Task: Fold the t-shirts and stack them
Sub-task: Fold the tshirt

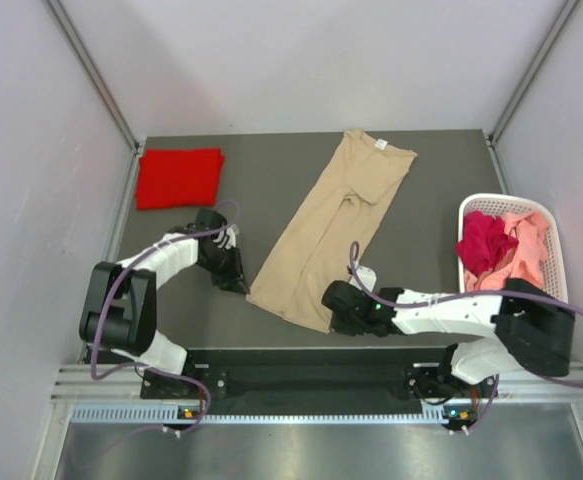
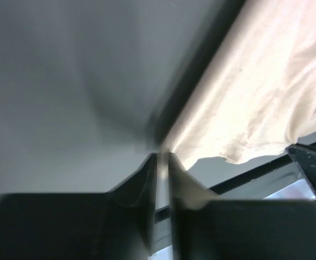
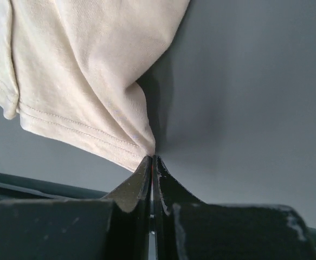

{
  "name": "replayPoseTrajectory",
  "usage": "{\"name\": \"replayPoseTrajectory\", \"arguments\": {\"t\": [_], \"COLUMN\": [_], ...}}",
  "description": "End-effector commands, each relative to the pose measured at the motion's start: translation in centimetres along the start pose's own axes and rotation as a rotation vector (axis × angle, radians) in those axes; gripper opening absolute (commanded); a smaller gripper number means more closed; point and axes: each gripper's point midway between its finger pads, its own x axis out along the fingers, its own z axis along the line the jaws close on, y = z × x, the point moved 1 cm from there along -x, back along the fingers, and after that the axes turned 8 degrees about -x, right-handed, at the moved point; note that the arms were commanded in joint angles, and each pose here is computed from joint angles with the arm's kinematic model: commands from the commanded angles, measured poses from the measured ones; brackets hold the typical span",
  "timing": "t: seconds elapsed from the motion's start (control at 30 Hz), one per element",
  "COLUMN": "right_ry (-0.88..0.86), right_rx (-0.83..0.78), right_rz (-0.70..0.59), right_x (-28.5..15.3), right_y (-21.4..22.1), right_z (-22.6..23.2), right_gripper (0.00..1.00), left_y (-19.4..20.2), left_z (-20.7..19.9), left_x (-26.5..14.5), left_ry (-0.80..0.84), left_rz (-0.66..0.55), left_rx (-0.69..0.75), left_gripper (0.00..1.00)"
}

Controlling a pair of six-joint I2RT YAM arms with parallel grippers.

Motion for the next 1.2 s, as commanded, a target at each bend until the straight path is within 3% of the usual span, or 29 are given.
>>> {"name": "replayPoseTrajectory", "arguments": {"t": [0.0, 0.2, 0.43, 0.7, 0.8, 0.83, 0.93, 1.03, 1.17], "right_ry": [0.038, 0.051, 0.021, 0.005, -0.012, -0.018, -0.031, -0.034, -0.053], "right_rx": [-0.079, -0.077, -0.117, -0.145, -0.136, -0.125, -0.089, -0.041, 0.011], "right_rz": [-0.049, -0.014, 0.003, 0.011, 0.008, 0.008, 0.013, 0.015, 0.006], "right_x": [-1.4, -2.3, -3.4, -3.2, -3.1, -3.2, -3.2, -3.2, -3.0], "right_y": [-0.6, 1.5, 2.0, 2.1, 2.0, 2.0, 2.1, 2.4, 2.5], "right_z": [-2.7, -6.7, -7.5, -7.2, -6.6, -6.4, -6.2, -6.4, -6.4], "right_gripper": [0.0, 0.0, 0.0, 0.01, 0.07, 0.17, 0.29, 0.35, 0.36], "left_y": [2.9, 3.8, 5.4, 7.1, 7.0, 7.0, 7.0, 6.7, 6.9], "left_z": [-3.1, -5.0, -8.4, -6.7, -6.3, -6.1, -5.9, -5.5, -5.2], "left_x": [-0.9, -3.5, -4.3, -1.2, -0.1, 0.1, 0.6, 1.0, 1.6], "left_ry": [0.118, 0.142, 0.296, 0.27, 0.237, 0.236, 0.226, 0.2, 0.202], "left_rz": [0.002, -0.093, -0.092, -0.021, -0.015, -0.013, -0.008, -0.017, -0.004], "left_rx": [0.043, 0.003, 0.095, 0.118, 0.126, 0.127, 0.122, 0.122, 0.118], "left_gripper": [0.23, 0.43, 0.44, 0.45, 0.45, 0.45, 0.45, 0.45, 0.44]}}
